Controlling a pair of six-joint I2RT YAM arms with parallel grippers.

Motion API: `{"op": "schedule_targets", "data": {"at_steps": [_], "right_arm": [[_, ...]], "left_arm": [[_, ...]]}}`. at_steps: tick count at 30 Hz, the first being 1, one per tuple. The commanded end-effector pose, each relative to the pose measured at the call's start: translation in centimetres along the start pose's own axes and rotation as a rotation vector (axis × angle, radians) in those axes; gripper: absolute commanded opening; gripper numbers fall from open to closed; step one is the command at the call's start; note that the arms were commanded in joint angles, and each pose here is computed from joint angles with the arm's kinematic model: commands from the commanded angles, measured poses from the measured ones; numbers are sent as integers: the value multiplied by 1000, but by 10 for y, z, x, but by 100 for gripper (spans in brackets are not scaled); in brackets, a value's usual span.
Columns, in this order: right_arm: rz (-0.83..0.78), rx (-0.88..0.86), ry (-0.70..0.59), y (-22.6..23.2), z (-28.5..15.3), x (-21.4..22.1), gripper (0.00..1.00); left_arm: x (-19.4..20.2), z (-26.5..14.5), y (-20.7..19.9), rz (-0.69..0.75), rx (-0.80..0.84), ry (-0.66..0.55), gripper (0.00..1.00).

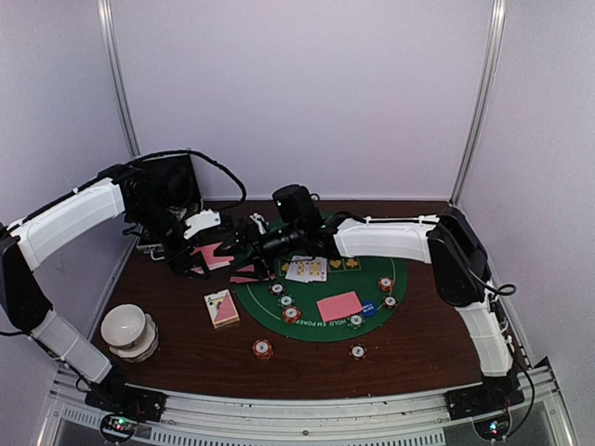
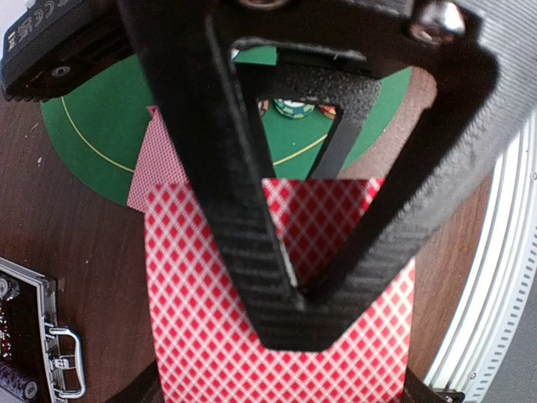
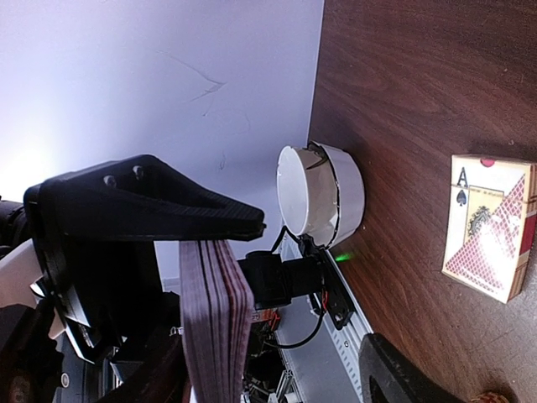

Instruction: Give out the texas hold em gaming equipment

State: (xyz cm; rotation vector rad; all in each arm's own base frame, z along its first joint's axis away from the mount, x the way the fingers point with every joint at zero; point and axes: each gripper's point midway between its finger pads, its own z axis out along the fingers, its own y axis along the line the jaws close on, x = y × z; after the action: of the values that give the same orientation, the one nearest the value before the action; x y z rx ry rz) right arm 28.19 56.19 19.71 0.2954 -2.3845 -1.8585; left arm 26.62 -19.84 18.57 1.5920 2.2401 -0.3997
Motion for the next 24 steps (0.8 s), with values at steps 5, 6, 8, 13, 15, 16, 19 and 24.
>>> {"op": "schedule_targets", "data": {"at_steps": [5, 6, 8, 13, 15, 16, 19, 24], "right_arm": [[-14, -26, -18, 8, -20, -5, 63], [-17, -28, -19, 9, -21, -5, 62], [-23, -30, -18, 12, -23, -4, 61], [-33, -28, -20, 17, -29, -5, 59], [-43, -30, -24, 21, -31, -5, 59], [-47, -34, -24, 24, -31, -5, 58], [-52, -45, -33, 31, -31, -9, 58], [-51, -67, -37, 36, -28, -15, 52]], "left_arm": [[-11, -7, 4, 13, -17, -54, 0], [-10, -7, 4, 12, -15, -53, 0], [-11, -6, 3, 13, -13, -53, 0], [-11, -6, 3, 12, -12, -52, 0], [-10, -6, 4, 12, -13, -50, 0], [-10, -5, 3, 12, -13, -50, 0], [-10, -5, 3, 10, -10, -51, 0], [-10, -4, 4, 7, -10, -48, 0]]}}
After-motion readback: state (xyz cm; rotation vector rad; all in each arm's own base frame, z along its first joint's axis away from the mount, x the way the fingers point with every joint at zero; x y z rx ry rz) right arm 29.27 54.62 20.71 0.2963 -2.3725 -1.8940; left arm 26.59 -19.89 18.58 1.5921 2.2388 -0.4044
